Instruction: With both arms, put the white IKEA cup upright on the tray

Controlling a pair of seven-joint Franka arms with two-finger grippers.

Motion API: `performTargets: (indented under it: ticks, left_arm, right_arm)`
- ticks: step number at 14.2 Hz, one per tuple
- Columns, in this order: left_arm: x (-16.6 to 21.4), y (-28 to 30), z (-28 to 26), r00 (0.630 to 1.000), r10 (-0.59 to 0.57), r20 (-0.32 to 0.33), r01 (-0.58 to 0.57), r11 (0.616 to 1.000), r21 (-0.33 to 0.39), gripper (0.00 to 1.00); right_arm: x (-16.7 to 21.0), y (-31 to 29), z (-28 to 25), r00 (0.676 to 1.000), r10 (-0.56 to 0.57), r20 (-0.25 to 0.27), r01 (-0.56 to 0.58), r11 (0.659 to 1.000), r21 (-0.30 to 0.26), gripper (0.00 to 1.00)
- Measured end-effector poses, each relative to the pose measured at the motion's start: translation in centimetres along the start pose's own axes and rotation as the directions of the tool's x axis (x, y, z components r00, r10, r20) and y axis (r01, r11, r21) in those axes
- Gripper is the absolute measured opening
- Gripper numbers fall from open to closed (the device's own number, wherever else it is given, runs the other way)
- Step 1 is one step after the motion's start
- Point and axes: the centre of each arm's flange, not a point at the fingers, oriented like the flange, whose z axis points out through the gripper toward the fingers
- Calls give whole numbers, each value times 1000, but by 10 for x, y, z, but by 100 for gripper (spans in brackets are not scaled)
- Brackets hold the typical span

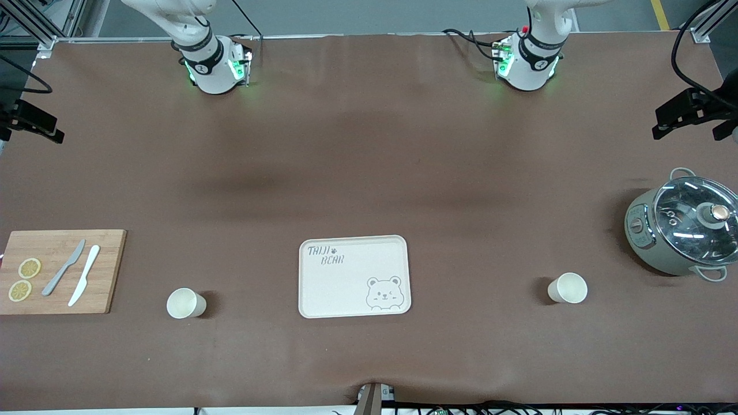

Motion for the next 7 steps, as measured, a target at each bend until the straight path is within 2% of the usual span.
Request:
performTargets:
  ticks: [4, 7]
  left_arm:
    - [1, 0, 0, 1000, 0, -8, 0, 1000, 0, 100]
    - [6, -2, 10, 1000, -2, 11, 2, 1000, -2, 100]
  right_arm:
    - [1, -1, 2, 1000, -2, -3, 2, 1000, 0, 100]
    - [3, -2, 9, 1000, -4, -4, 4, 1000, 0, 100]
